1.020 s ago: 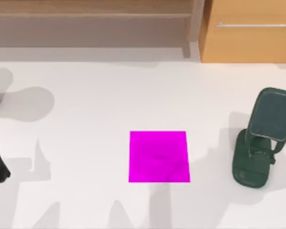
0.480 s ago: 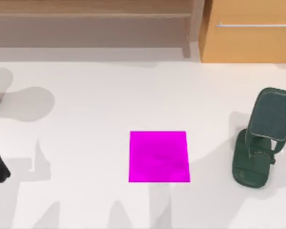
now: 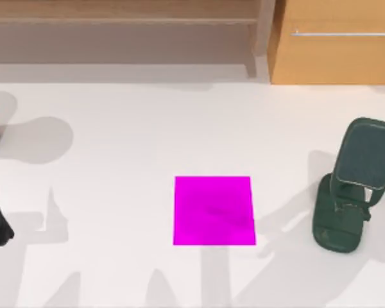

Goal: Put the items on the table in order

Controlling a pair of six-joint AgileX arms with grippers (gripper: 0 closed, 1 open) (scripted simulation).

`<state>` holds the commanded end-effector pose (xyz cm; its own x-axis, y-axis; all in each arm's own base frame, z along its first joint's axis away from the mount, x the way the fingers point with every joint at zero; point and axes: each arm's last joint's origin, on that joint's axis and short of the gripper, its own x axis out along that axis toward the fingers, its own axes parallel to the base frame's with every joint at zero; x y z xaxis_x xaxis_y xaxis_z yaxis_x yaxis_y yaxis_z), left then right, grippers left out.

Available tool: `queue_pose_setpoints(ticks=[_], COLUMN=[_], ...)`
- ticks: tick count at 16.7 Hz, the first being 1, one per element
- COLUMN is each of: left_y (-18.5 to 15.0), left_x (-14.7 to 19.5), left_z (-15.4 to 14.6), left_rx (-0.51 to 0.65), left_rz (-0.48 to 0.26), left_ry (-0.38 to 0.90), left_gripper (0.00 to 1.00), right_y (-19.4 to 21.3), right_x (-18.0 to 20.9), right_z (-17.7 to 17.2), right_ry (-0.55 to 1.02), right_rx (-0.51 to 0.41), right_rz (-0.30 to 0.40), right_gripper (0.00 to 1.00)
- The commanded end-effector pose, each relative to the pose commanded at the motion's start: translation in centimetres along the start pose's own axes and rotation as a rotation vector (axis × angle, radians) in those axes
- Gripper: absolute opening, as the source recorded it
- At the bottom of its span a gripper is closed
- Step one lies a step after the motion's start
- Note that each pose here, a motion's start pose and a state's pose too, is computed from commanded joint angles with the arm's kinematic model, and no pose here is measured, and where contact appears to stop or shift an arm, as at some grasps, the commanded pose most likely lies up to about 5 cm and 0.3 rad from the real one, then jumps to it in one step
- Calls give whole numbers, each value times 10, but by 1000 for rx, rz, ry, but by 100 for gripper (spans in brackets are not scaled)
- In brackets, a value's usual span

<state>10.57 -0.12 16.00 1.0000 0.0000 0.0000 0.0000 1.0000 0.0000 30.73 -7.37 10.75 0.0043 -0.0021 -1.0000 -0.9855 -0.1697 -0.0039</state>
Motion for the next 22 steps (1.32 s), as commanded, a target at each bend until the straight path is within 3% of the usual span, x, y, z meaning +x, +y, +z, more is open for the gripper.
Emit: queue_pose_setpoints(ticks=[2,15,22], left_y=[0,0,0], left_x=[0,0,0], left_z=[0,0,0], left_rx=[0,0,0], left_rz=[0,0,0], left_ry=[0,0,0], left_gripper=[100,100,100], right_y=[0,0,0], right_x=[0,0,0], right_z=[0,0,0], right_ry=[0,0,0], right_rx=[0,0,0], right_rz=[0,0,0], right_gripper=[100,2,0])
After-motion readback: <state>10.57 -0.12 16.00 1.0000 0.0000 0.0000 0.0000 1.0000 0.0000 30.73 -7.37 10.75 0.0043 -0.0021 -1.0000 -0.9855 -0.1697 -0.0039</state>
